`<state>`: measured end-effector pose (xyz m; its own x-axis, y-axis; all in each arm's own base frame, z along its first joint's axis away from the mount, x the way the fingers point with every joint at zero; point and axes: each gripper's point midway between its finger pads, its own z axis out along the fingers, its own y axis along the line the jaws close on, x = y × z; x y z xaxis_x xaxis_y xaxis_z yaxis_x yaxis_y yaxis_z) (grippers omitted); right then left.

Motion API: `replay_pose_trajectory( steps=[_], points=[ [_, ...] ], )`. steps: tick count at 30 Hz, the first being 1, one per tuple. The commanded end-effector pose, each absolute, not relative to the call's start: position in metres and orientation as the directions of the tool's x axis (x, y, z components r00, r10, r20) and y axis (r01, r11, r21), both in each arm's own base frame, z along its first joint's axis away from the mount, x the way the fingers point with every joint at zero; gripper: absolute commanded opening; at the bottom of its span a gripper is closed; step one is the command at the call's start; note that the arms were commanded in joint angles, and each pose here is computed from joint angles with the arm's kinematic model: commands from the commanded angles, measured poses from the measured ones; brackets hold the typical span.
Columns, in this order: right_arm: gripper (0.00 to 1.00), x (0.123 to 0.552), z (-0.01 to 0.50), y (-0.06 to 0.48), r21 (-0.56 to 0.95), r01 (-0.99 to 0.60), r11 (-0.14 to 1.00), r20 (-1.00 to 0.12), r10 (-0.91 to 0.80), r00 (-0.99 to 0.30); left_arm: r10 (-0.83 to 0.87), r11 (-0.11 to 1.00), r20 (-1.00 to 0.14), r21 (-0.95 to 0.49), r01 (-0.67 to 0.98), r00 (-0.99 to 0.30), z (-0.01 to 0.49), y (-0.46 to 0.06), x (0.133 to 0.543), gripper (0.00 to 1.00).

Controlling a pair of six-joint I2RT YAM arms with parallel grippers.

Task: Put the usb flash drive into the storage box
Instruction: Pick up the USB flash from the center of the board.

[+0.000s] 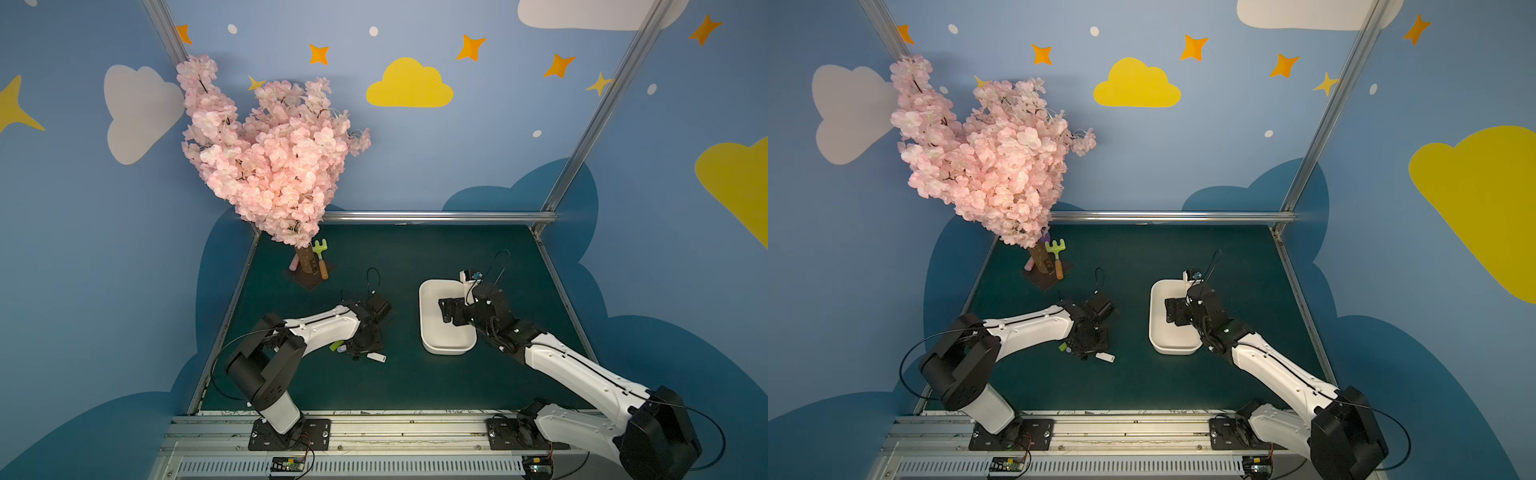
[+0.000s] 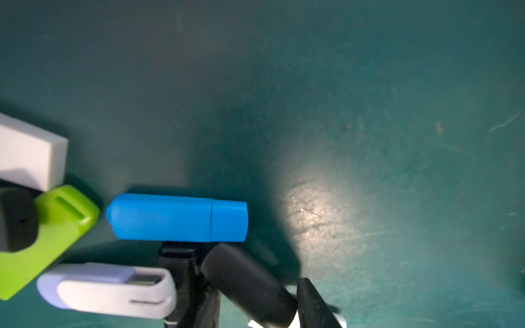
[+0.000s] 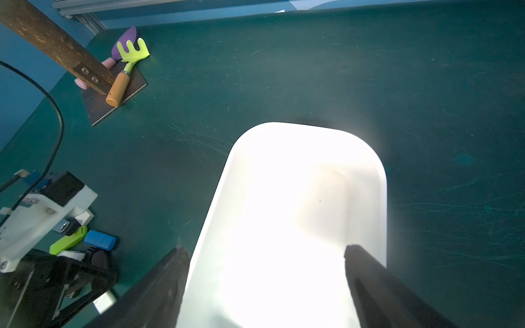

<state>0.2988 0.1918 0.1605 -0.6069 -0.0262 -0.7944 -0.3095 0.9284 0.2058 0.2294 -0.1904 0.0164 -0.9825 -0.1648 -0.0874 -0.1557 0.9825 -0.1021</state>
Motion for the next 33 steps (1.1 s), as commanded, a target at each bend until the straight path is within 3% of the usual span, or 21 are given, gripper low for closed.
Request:
replay_pose_trajectory(
  steps=[1,9,21,30,33],
  points=[
    [0.89,0.302,0.167,0.196,0.198,-0.322,0.926,-0.803,-0.035,-0.595,-0.175,0.983,-0.104,-0.068,-0.169,-0.979,0.015,-0.184,0.233,0.48],
    [0.89,0.302,0.166,0.197,0.201,-0.322,0.925,-0.799,-0.035,-0.600,-0.185,0.982,-0.118,-0.051,-0.180,-0.976,0.012,-0.181,0.240,0.45],
    [0.89,0.302,0.164,0.197,0.201,-0.321,0.926,-0.794,-0.038,-0.606,-0.170,0.984,-0.112,0.036,-0.175,-0.979,0.003,-0.168,0.243,0.32],
    [0.89,0.302,0.164,0.197,0.203,-0.321,0.925,-0.794,-0.037,-0.607,-0.172,0.982,-0.125,0.056,-0.180,-0.977,0.005,-0.158,0.246,0.32],
    [0.89,0.302,0.163,0.198,0.204,-0.321,0.925,-0.792,-0.037,-0.609,-0.172,0.981,-0.120,0.066,-0.181,-0.978,0.002,-0.158,0.248,0.27]
  ],
)
